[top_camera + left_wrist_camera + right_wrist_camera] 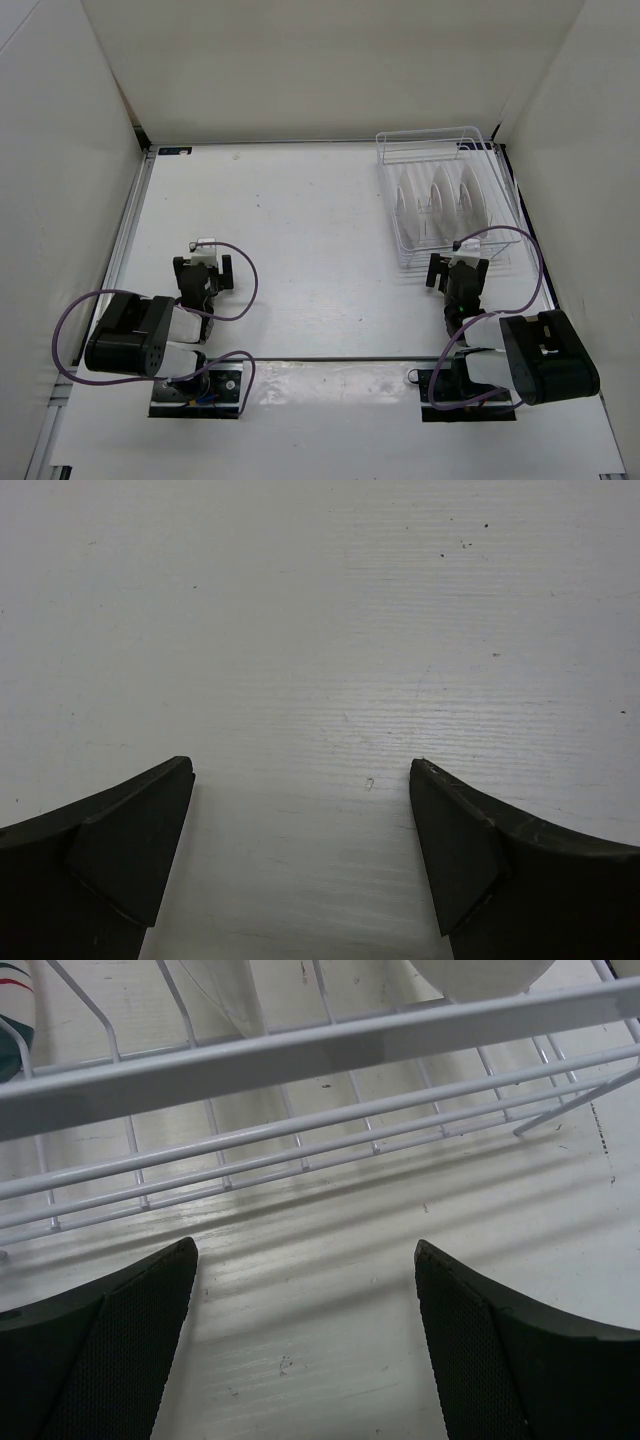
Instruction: Unload the plates from the dish rack
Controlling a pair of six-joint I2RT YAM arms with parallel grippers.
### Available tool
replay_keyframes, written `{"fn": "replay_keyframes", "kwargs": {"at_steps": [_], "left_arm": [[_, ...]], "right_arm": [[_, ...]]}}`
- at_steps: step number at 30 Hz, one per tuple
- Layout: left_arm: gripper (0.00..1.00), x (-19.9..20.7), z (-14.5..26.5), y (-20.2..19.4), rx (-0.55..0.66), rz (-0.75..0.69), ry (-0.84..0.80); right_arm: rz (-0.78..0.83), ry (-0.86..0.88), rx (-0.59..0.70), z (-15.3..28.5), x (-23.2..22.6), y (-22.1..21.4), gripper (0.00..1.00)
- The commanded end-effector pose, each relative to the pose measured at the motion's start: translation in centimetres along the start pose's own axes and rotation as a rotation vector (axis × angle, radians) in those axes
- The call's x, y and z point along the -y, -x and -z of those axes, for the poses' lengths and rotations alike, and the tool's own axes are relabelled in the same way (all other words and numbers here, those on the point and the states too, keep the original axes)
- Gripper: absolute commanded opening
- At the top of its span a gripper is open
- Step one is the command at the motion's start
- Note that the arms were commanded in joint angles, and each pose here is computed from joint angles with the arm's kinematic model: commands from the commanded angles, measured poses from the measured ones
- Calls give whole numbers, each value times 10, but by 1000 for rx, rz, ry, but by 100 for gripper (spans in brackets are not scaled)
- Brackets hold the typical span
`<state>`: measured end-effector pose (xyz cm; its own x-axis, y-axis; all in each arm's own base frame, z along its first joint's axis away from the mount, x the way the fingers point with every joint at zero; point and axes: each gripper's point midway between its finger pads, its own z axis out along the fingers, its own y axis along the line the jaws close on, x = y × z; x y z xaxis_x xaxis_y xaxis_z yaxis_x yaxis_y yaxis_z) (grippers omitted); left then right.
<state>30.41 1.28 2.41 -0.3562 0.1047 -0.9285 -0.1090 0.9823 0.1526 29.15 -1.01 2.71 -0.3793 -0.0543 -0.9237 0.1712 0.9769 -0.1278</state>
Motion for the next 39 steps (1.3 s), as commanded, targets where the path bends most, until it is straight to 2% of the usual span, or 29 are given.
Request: {"fn": "replay_keyframes", "kwargs": {"at_steps": [1, 17, 19, 20, 24, 25, 27, 28, 33, 39], "left_arm": [[100, -3, 25, -45, -102, -32, -11], [100, -3, 25, -46, -107, -28, -12], [100, 1, 26, -48, -110, 19, -54], [100, 9, 28, -49, -110, 44, -124], [100, 9, 26, -50, -123, 59, -161], [100, 37, 36, -50, -118, 83, -345], [100, 32, 35, -32, -18, 111, -378], [100, 52, 49, -36, -26, 140, -511], [100, 53, 50, -26, 22, 130, -545], [100, 53, 51, -28, 16, 134, -546]], "right_arm": [[-20, -8, 34, -3, 0, 13, 90], [-18, -3, 36, -3, -1, 13, 90], [-16, -8, 36, -3, 1, 13, 90], [-16, -4, 33, -3, -1, 12, 90], [-17, -5, 36, -3, 0, 13, 90], [-19, -8, 43, -4, 0, 15, 90], [-18, -8, 46, -3, 1, 14, 90], [-16, -11, 43, -3, 1, 13, 90], [-14, -10, 42, -3, 1, 13, 90], [-14, -12, 43, -3, 1, 13, 90]]}}
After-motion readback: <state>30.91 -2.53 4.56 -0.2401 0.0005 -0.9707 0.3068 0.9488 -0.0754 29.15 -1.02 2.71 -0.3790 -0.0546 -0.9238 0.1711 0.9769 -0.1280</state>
